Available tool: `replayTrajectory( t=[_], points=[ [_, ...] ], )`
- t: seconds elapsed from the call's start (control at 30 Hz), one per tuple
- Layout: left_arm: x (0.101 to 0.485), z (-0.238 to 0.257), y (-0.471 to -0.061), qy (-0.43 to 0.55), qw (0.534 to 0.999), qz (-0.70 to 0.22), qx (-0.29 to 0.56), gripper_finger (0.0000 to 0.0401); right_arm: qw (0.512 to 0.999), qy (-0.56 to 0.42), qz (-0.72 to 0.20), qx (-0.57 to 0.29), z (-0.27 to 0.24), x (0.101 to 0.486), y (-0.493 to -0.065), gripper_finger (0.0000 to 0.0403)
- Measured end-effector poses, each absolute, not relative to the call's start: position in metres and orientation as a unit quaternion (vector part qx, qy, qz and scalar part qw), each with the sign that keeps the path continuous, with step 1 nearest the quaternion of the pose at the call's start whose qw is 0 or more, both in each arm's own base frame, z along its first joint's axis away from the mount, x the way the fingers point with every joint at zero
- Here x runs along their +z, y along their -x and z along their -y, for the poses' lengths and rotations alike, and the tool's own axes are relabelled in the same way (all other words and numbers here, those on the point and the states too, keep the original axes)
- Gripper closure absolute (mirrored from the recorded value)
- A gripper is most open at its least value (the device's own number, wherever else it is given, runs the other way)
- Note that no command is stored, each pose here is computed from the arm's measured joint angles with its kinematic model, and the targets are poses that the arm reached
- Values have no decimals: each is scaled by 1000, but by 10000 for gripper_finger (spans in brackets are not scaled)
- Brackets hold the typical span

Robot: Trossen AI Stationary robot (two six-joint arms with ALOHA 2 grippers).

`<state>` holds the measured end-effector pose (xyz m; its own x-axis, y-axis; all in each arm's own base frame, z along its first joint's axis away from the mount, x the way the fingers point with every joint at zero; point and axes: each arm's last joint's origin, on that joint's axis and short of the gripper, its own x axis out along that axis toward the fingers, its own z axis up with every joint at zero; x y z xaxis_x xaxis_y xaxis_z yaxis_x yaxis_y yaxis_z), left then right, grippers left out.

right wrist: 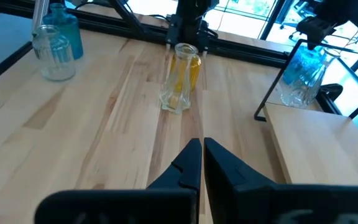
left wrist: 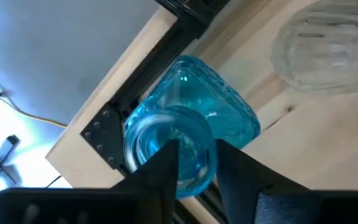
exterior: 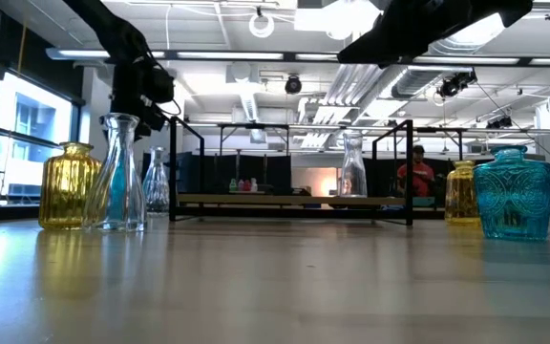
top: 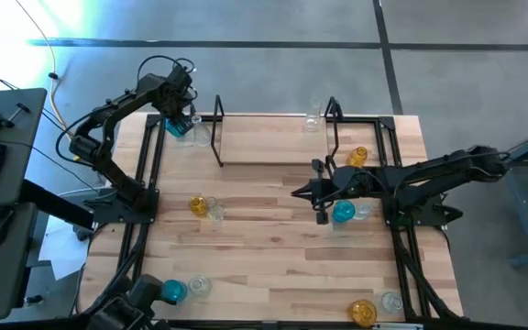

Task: Sort vases onto shelf
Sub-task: Put the blue vase on the shelf

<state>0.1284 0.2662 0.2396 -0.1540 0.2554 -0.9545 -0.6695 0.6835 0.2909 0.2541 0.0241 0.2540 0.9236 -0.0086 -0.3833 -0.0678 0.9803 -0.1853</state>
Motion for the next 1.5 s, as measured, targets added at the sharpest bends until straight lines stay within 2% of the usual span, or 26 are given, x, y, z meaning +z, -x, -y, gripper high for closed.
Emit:
replayTrajectory(
  t=[0.2,0.37,0.57,0.97,1.13,1.23,1.37,1.5],
  points=[
    [236,-267,-128,156,626,-677,354,376,976,97,-195,15,-24,254,-254,403],
    [245,-258,-126,152,624,-686,342,376,976,97,-195,15,-24,254,-254,403],
    [277,-245,-128,135,636,-674,352,376,976,97,-195,15,-24,254,-254,403],
    [382,-196,-125,59,709,-580,397,376,977,88,-195,5,-24,254,-254,403],
    [421,-169,-134,21,750,-534,390,376,977,87,-195,4,-24,254,-254,403],
    [438,-152,-150,5,786,-499,364,376,978,85,-192,4,-24,255,-255,403],
    [457,-135,-179,10,843,-453,289,376,978,85,-190,3,-24,255,-255,403],
    [463,-127,-216,12,869,-438,231,376,979,77,-190,1,-24,255,-255,403]
  ],
)
